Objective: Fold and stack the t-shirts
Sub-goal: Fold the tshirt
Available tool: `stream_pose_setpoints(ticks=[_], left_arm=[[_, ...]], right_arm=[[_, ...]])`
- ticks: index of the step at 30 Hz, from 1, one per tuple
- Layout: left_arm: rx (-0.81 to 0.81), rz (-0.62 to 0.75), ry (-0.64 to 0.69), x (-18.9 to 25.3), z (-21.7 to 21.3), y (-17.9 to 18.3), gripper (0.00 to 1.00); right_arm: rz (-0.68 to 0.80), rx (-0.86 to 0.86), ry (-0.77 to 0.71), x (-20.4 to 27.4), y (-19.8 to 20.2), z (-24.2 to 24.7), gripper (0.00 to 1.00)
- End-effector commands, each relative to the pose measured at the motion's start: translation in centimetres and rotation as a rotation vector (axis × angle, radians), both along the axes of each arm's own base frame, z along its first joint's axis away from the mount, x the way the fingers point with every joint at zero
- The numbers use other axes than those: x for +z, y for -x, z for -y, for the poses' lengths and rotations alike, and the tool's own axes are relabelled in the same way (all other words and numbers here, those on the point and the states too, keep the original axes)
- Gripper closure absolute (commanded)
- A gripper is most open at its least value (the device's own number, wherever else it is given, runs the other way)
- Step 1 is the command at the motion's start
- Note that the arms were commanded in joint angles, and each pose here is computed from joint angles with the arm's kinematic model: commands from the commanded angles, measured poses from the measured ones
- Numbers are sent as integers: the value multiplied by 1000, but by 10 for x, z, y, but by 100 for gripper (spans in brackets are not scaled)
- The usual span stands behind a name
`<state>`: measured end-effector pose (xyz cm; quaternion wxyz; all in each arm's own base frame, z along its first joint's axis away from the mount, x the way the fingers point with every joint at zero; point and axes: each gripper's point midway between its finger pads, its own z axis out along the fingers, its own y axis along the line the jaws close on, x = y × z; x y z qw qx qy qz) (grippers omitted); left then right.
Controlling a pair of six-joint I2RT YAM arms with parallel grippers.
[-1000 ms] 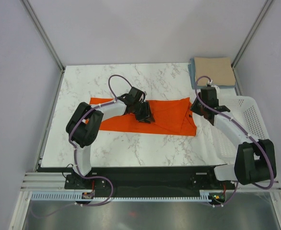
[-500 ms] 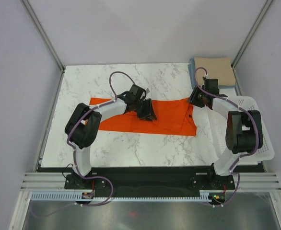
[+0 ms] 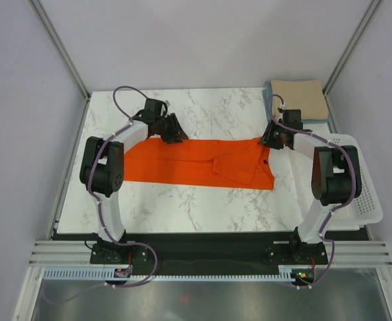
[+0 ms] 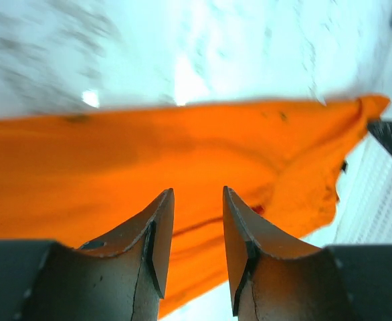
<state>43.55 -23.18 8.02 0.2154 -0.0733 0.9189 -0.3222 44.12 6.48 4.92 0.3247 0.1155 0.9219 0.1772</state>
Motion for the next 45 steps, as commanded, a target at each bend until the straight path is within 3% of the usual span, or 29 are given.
stream_pose_setpoints(ticks=[1, 2, 5, 6, 15, 23, 25, 28, 32, 38, 45], left_arm=[[64, 14, -63, -17, -39, -27, 57], [83, 10, -76, -22, -47, -33, 57], [133, -42, -107, -45, -72, -42, 57], [151, -56, -110, -50, -82, -44, 57], [179, -117, -89, -71, -95, -50, 57], [153, -121, -69, -68, -90, -48, 56], [129, -113, -38, -60, -85, -46, 55], [109, -68, -6, -33, -79, -47, 53], [97, 28, 17, 19, -75, -41, 51], [-6, 55, 11, 39, -34, 3, 51], [-297, 26, 71, 30, 66, 78, 53]], right_arm=[[36, 29, 3, 8, -12, -1, 63], [33, 24, 9, 7, -12, 1, 76], [36, -17, 36, 12, -13, 10, 100], [44, -30, 46, 19, -13, 14, 100], [-90, -143, 94, -2, 17, 31, 100], [-74, -181, 63, -12, 16, 29, 100], [-67, -192, 60, -8, 13, 29, 94], [-47, -201, 64, 11, 9, 31, 76], [-21, -223, 65, 45, 14, 33, 68], [-89, -266, 24, 50, 63, 21, 66], [-112, -276, -45, 40, 115, -14, 64]])
